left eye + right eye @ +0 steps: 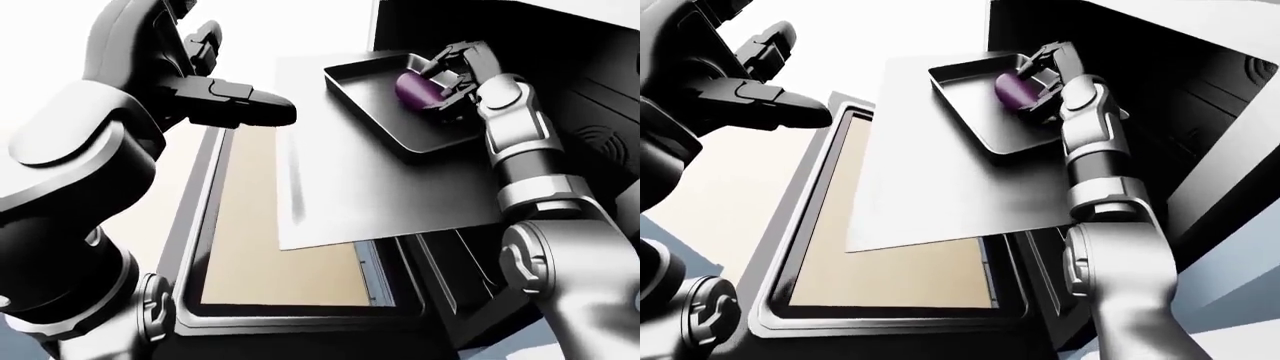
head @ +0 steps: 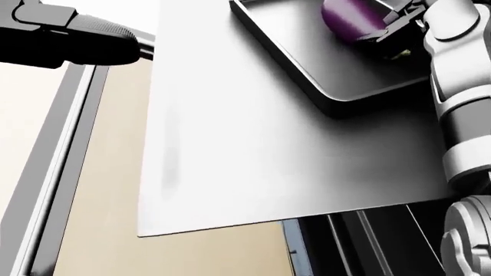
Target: Pick the eggplant from the top rack in the oven and place it on the plate on the counter.
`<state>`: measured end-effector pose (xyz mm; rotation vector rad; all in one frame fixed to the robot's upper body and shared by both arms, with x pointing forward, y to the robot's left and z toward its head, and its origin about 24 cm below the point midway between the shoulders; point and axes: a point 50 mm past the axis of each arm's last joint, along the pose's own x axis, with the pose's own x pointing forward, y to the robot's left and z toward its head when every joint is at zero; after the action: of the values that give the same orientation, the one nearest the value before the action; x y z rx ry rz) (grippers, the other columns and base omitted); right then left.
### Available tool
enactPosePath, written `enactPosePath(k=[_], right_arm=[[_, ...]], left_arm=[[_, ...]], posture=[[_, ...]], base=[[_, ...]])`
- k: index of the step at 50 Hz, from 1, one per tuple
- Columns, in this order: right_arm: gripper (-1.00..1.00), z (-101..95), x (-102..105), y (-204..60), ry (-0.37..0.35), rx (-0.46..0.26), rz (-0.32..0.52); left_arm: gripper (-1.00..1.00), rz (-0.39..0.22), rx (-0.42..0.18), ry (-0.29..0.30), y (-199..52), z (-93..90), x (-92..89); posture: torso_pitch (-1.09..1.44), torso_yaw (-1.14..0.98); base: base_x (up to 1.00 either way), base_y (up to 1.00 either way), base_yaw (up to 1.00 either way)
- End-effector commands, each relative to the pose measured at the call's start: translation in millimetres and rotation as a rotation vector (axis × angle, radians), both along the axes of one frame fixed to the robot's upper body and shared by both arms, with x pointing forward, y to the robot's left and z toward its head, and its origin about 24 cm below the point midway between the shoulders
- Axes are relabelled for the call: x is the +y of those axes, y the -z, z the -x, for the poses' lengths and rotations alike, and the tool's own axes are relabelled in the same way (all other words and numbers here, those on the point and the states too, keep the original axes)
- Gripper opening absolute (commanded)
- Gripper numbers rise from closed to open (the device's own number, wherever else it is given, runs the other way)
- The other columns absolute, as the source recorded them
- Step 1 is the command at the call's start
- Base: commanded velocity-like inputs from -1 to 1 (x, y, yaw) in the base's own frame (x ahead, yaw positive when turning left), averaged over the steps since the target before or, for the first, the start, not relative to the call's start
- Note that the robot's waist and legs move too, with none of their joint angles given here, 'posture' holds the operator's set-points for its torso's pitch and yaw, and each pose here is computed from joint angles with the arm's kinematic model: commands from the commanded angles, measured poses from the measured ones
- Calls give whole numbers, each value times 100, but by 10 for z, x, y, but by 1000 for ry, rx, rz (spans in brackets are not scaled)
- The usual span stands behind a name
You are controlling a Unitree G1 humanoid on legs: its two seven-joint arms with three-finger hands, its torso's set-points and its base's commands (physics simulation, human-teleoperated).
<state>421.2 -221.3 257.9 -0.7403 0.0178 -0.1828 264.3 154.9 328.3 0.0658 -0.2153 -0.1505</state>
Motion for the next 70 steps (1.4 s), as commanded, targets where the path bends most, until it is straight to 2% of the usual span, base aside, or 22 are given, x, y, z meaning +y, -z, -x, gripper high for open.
enactPosePath(k=[1,18,23,29,49,70], right_arm=[[-82,-18,53,84,-30,83,9],[-91,64,364,-582,-142,-76,-14],[-92,128,491,-748,-203,-118,-51],[-92,266,580,-985,-243,-171,-46],[-100,806,723,-1264,-357,-302,-54],[-100,856,767,-1273,-375,-310,-52]], left_arm=[[100,20,-72,-5,-124,60,14],[100,26,-71,-2,-120,57,20],[100,26,-73,-4,-129,68,24],[100,30,-83,-6,-174,85,40],[100,49,-105,-13,-286,133,90],[100,54,-103,-16,-275,141,120]], posture=[[0,0],[0,0],[0,0],[0,0],[0,0],[0,0]], base=[[0,0,0],[0,0,0],[0,0,0],[0,0,0],[0,0,0],[-37,9,0]])
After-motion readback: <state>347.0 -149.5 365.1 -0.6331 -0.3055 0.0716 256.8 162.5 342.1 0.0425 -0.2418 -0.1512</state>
